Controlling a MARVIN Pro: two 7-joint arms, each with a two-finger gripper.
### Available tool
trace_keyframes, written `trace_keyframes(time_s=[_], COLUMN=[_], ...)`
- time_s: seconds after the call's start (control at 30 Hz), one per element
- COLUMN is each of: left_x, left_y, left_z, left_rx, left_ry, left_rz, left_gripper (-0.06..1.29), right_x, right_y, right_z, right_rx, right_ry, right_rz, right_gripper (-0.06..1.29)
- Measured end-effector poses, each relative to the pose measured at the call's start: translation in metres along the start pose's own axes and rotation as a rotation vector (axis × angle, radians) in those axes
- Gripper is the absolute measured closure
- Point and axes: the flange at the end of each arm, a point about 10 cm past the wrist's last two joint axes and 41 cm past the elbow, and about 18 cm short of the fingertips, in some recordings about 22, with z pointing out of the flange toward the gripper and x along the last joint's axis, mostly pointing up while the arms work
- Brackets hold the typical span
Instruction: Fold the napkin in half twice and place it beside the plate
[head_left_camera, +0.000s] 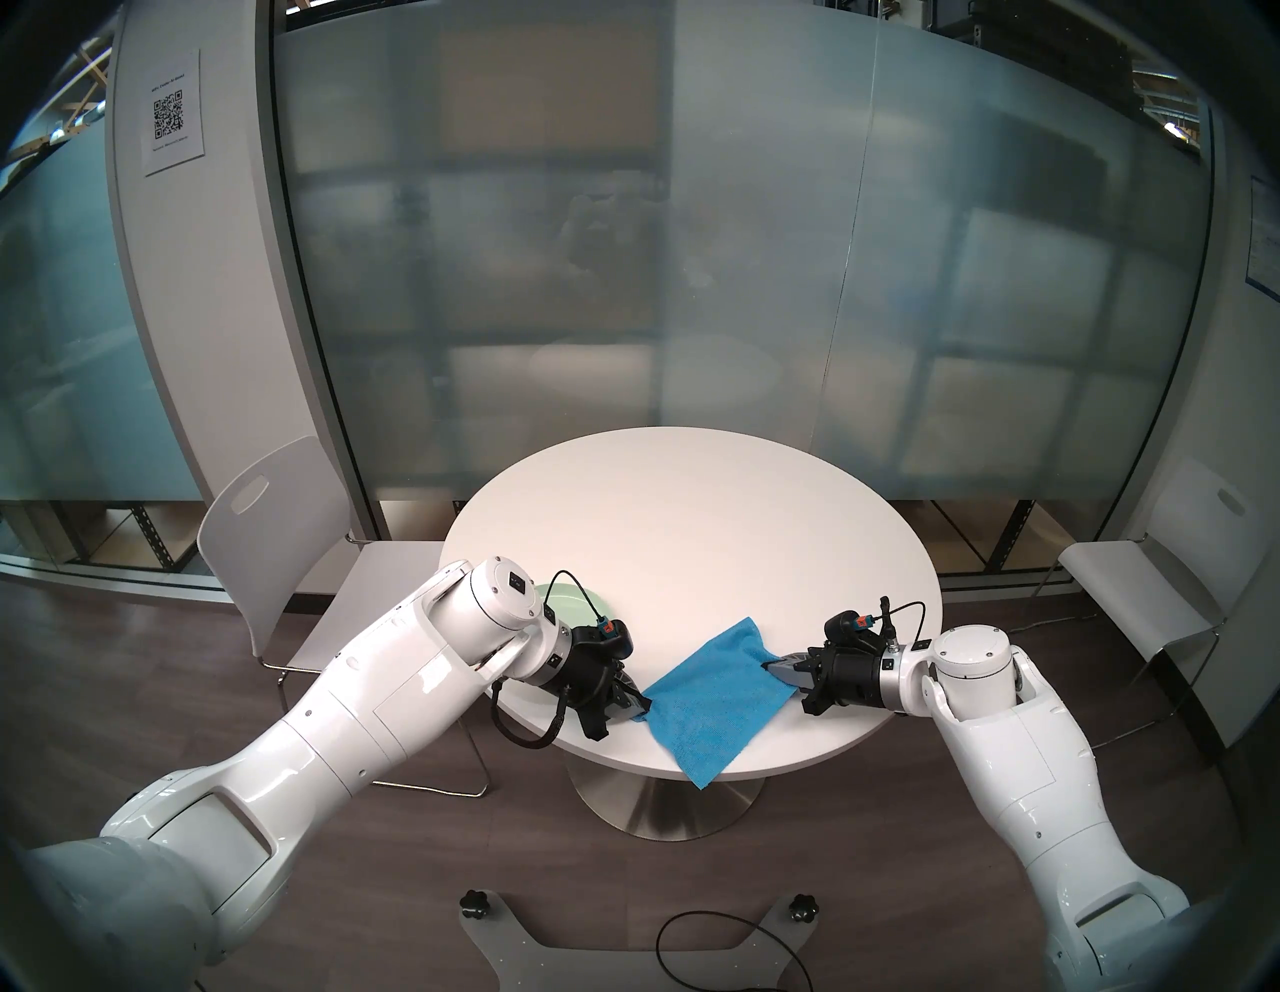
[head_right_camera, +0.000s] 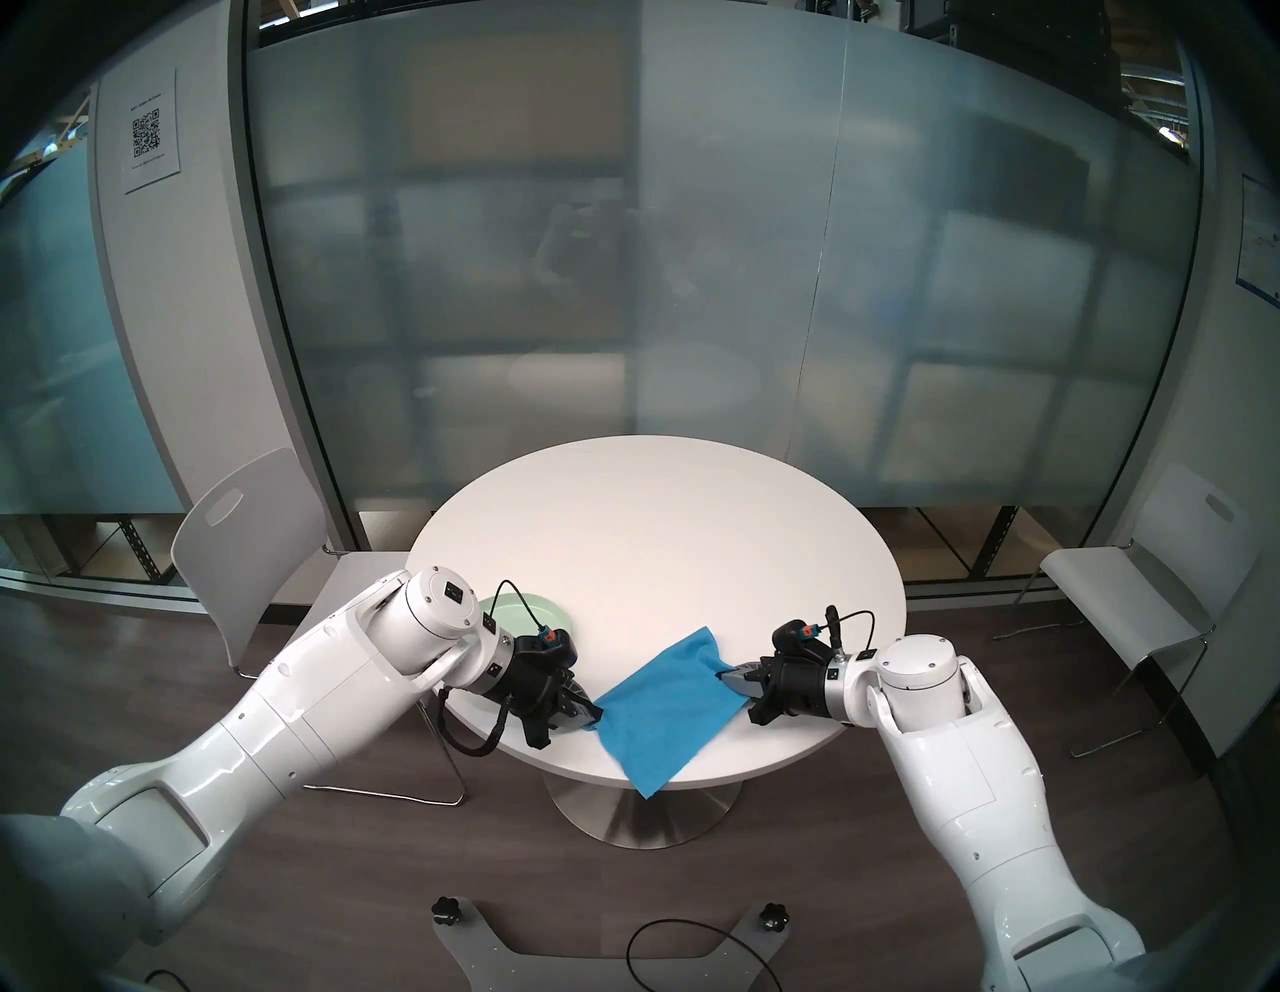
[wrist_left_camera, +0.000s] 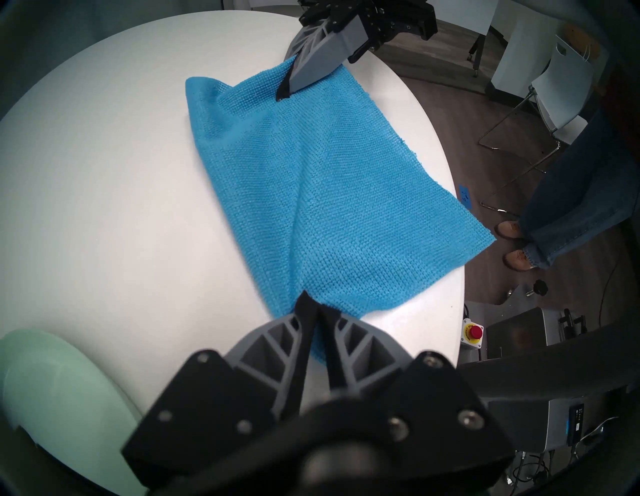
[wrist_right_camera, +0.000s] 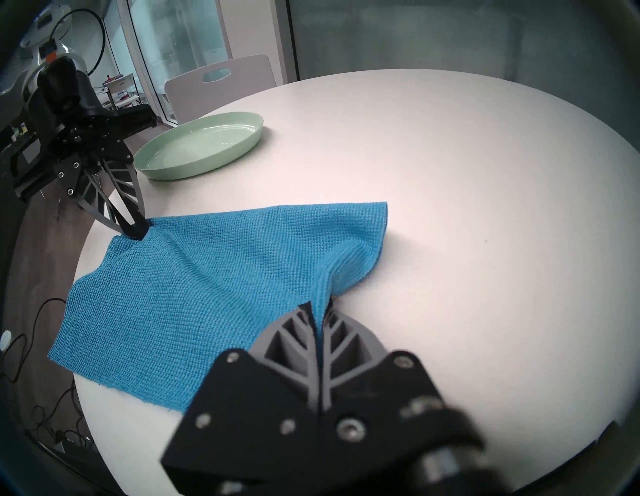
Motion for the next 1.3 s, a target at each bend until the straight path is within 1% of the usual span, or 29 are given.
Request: trace_keyframes(time_s=[0.13, 0.3, 0.47, 0.5, 0.8, 0.97, 1.17, 1.3], left_x=[0.001, 0.001, 0.001, 0.004, 0.006, 0.008, 0.005, 0.004], left_y=[-0.001, -0.006, -0.006, -0.011, -0.011, -0.009, -0.008, -0.012], left_z=[-0.001, -0.007, -0.007, -0.013, -0.014, -0.016, -0.018, -0.022], left_rx=[0.005, 0.027, 0.027, 0.049, 0.051, 0.039, 0.040, 0.060], left_ry=[0.005, 0.023, 0.023, 0.046, 0.054, 0.057, 0.056, 0.061], left_rz=[-0.004, -0.024, -0.024, -0.041, -0.042, -0.039, -0.049, -0.063], left_gripper=[0.98, 0.98, 0.98, 0.98, 0.98, 0.98, 0.98, 0.98], right_x=[0.001, 0.002, 0.002, 0.001, 0.001, 0.001, 0.005, 0.013], right_y=[0.001, 0.004, 0.004, 0.007, 0.008, 0.010, 0.016, 0.022], right_z=[-0.001, -0.003, -0.003, -0.007, -0.008, -0.010, -0.014, -0.018], right_rx=[-0.010, -0.021, -0.021, -0.032, -0.034, -0.040, -0.052, -0.067], right_ry=[0.003, 0.001, 0.001, -0.007, -0.011, -0.015, -0.010, 0.006], right_rz=[-0.003, -0.006, -0.006, -0.011, -0.013, -0.018, -0.031, -0.041], right_gripper=[1.25, 1.25, 1.25, 1.25, 1.25, 1.25, 1.25, 1.25])
